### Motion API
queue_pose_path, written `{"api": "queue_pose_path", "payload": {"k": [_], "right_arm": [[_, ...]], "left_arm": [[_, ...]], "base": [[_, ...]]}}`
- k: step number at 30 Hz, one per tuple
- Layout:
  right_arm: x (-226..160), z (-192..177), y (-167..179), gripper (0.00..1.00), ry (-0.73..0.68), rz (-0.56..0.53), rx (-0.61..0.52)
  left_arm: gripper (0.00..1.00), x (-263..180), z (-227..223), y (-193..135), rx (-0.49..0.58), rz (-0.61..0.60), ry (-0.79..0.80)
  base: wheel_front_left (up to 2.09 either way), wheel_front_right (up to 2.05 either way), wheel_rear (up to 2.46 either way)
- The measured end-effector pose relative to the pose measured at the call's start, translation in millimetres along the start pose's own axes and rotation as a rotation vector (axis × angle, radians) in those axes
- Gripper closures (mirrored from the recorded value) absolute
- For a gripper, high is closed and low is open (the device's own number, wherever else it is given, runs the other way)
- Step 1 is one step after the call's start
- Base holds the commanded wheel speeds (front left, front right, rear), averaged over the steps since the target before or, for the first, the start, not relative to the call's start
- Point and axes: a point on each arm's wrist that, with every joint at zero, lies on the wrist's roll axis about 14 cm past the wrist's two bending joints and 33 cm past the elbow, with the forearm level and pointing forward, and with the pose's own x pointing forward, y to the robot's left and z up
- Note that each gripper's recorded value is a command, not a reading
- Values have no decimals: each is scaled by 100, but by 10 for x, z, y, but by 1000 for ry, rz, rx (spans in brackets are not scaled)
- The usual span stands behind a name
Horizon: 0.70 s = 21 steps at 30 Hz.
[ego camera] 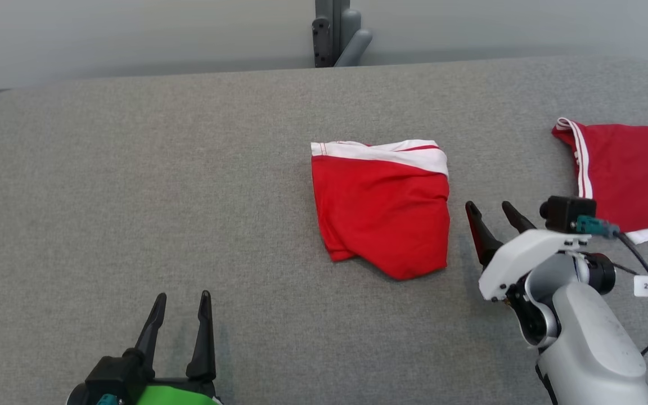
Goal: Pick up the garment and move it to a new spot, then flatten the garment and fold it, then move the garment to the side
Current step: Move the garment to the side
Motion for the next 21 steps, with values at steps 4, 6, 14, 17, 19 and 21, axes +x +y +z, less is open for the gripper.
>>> {"api": "queue_pose_path", "payload": {"k": [4, 6, 14, 17, 19, 21], "right_arm": [[254, -229, 86, 0, 144, 23, 60], [353, -317, 151, 0, 188, 38, 87], [571, -644, 410, 74, 330, 94, 181], [658, -627, 516, 100, 334, 125, 185], [697, -553, 550, 100, 321, 140, 175], [742, -399, 490, 100, 298, 146, 134]], "left_arm": [[0, 85, -49, 55, -7, 16, 15], [0, 110, -42, 88, -14, 27, 13], [0, 103, -83, 224, -17, 72, 27], [0, 110, -109, 269, -19, 89, 35], [0, 128, -112, 288, -18, 96, 35], [0, 154, -122, 280, -18, 91, 38]], "base": [[0, 0, 0], [0, 0, 0], [0, 0, 0], [0, 0, 0], [0, 0, 0], [0, 0, 0]]}}
